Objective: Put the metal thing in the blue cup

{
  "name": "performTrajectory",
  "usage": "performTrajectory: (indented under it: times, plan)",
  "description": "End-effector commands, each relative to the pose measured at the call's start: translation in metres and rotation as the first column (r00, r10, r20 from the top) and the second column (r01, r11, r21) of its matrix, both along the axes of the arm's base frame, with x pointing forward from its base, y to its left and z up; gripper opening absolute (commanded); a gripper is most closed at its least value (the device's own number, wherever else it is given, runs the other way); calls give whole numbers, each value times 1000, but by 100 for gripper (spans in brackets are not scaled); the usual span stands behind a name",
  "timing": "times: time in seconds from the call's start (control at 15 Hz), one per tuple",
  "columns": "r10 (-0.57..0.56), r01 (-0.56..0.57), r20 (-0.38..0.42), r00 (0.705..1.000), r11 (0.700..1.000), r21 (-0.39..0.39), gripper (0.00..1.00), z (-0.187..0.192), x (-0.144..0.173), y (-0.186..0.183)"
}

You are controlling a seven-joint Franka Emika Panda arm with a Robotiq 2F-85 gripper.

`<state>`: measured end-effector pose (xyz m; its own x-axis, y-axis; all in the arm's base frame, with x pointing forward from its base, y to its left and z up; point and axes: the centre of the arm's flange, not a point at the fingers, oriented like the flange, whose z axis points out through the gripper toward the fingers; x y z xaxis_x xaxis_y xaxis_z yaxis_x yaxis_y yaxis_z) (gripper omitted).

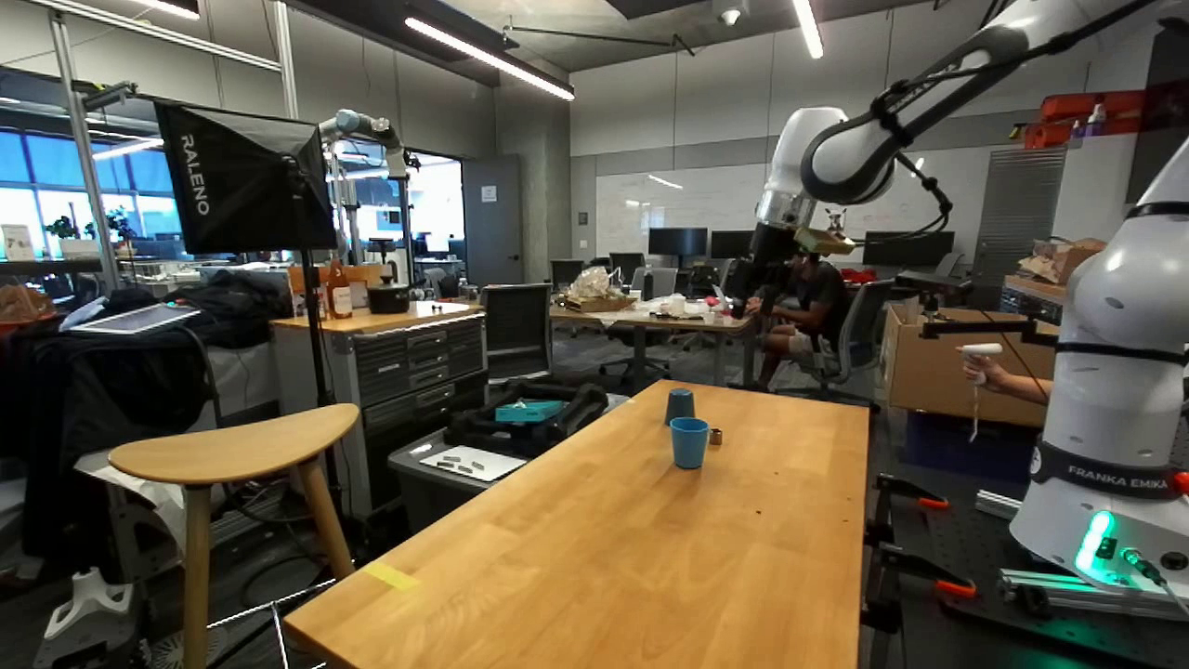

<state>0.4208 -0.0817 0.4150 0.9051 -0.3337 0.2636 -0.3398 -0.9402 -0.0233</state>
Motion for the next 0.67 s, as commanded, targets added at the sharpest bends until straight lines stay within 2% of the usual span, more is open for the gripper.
performTrajectory:
  times: [0.0, 0.2, 0.27, 0.47, 0.53, 0.6]
  plan:
    - [-182, 178, -59, 982, 982, -60, 100, -51, 55, -63]
    - [-317, 305, -158, 935, 947, -98, 100, -98, 81, -109]
    - [-239, 231, -117, 964, 970, -75, 100, -77, 34, -86]
    - [-253, 244, -145, 957, 967, -77, 100, -95, 39, -95]
    - [-257, 245, -178, 950, 966, -86, 100, -104, 50, -88]
    - [-306, 290, -204, 930, 952, -101, 100, -123, 71, -85]
